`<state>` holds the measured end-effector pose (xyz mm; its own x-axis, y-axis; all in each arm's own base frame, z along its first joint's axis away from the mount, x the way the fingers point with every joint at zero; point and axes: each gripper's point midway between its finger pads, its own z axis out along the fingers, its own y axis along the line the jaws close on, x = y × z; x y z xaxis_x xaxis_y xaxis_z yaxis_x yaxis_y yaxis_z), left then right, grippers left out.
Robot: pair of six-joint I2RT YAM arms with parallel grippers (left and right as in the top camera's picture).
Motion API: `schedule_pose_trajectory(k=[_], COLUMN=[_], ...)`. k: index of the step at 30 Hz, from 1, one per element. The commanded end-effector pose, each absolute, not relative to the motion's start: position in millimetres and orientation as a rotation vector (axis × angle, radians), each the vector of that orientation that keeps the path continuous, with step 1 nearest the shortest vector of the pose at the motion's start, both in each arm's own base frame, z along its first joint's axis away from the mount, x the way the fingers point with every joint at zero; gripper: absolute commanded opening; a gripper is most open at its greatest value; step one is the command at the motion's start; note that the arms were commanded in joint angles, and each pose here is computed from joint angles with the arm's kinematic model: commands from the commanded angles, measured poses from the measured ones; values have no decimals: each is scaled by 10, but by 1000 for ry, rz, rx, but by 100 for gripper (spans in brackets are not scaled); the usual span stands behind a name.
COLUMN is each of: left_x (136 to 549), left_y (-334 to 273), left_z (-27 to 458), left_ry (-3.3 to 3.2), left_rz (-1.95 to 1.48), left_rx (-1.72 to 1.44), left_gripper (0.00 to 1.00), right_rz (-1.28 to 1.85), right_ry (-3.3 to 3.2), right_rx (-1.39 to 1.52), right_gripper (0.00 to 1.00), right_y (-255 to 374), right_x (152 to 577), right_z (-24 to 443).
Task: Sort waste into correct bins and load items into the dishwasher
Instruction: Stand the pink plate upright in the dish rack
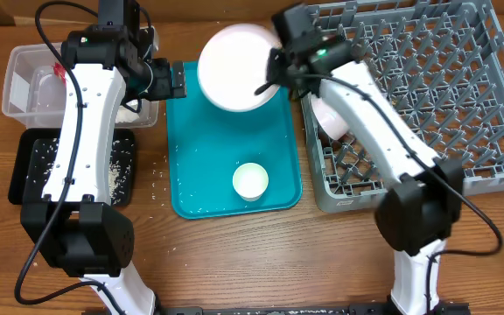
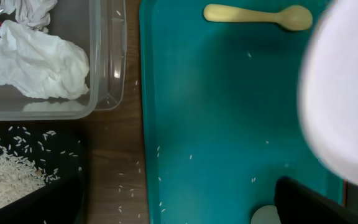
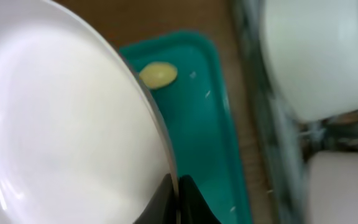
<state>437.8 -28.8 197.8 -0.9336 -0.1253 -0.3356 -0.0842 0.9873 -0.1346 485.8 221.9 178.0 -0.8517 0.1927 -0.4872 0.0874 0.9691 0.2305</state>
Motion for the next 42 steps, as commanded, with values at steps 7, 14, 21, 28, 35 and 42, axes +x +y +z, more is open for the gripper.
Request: schedule_pose_trajectory(k=[7,14,21,28,35,42], left_x=[4407,4407,4407,4407,4407,4407], left_y=[-315,-315,-315,-315,-315,-315], left_z=[2055,2053,2053,2053,2053,2053], left_ry=[2760,2760,2760,2760,2760,2760], left_rz=[-186,-186,-186,-186,-186,-186], left_rx=[-150,-150,-150,-150,-150,-150], left_gripper=[100,100,100,100,100,100], right_rz=[-963,-1082,-1178,-1174,-954,-818], right_ry=[1852,1795,1851,1892,2125,2229], right_rx=[572,619,571,552,484,464], right_gripper=[4,4,4,4,4,57], right_y=[143,-80,-186,-177,70,222], right_x=[4645,4603,4563,4564,4656,4688], right_z=[3363,3202,2727,2320,1898,1725])
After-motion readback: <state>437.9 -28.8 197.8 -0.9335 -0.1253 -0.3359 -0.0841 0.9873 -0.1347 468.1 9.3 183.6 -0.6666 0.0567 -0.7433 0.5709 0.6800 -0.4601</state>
